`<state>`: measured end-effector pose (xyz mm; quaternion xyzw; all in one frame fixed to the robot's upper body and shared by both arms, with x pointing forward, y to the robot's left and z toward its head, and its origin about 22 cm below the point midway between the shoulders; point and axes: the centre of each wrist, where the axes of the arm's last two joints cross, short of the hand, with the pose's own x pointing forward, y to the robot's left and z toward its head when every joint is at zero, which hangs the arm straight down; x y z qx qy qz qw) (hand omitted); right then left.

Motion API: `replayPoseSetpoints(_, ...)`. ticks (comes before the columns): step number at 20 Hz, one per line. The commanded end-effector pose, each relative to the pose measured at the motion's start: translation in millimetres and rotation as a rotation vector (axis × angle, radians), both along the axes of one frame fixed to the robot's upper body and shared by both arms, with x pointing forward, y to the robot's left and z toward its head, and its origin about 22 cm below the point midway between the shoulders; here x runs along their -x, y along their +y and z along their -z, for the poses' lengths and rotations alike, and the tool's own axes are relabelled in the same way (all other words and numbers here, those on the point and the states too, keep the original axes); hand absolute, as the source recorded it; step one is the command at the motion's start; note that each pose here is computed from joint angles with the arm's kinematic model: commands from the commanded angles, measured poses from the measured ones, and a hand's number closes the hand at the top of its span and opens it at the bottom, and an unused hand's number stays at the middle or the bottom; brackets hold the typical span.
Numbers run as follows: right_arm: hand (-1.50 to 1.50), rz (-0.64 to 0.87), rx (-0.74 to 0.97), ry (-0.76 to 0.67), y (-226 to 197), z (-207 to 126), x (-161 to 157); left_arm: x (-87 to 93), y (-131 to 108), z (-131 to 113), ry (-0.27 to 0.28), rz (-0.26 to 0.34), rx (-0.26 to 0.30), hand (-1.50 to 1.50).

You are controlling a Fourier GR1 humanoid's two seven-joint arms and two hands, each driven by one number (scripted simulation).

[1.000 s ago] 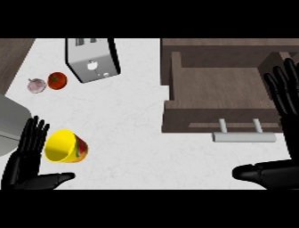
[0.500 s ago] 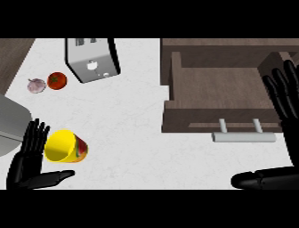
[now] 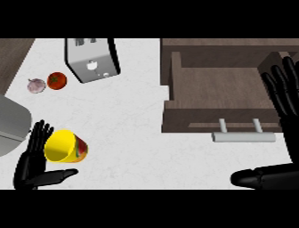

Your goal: Pick up the cup, place it into the drawer and close the drawer

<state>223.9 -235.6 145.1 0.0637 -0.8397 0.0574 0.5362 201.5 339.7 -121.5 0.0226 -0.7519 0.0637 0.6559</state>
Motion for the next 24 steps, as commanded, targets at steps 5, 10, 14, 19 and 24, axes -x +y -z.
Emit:
replayPoseSetpoints(5, -1.5, 0.003, -0.016, 0.002, 4.1, -2.9, -0.9, -11.0, -31.9, 20.2, -0.033, 0.013, 0.016, -1.5)
replayPoseSetpoints(10, -1.5, -0.009, -0.012, 0.002, -0.1, 2.1, -17.8, -23.4, -1.6, 14.5, -0.018, 0.018, 0.087, -1.5)
replayPoseSetpoints(14, -1.5, -0.008, -0.009, -0.003, 5.2, 0.0, -4.5, -13.3, 7.4, 25.1, -0.025, 0.038, 0.108, -1.5)
replayPoseSetpoints(19, -1.5, -0.016, 0.007, -0.009, -1.9, -8.7, -1.9, -21.3, -13.7, 30.0, -0.043, 0.087, 0.201, -1.5)
replayPoseSetpoints(24, -1.5, -0.027, 0.001, 0.006, 0.6, -9.3, -9.7, -38.6, -10.4, 22.7, -0.031, 0.13, 0.256, -1.5)
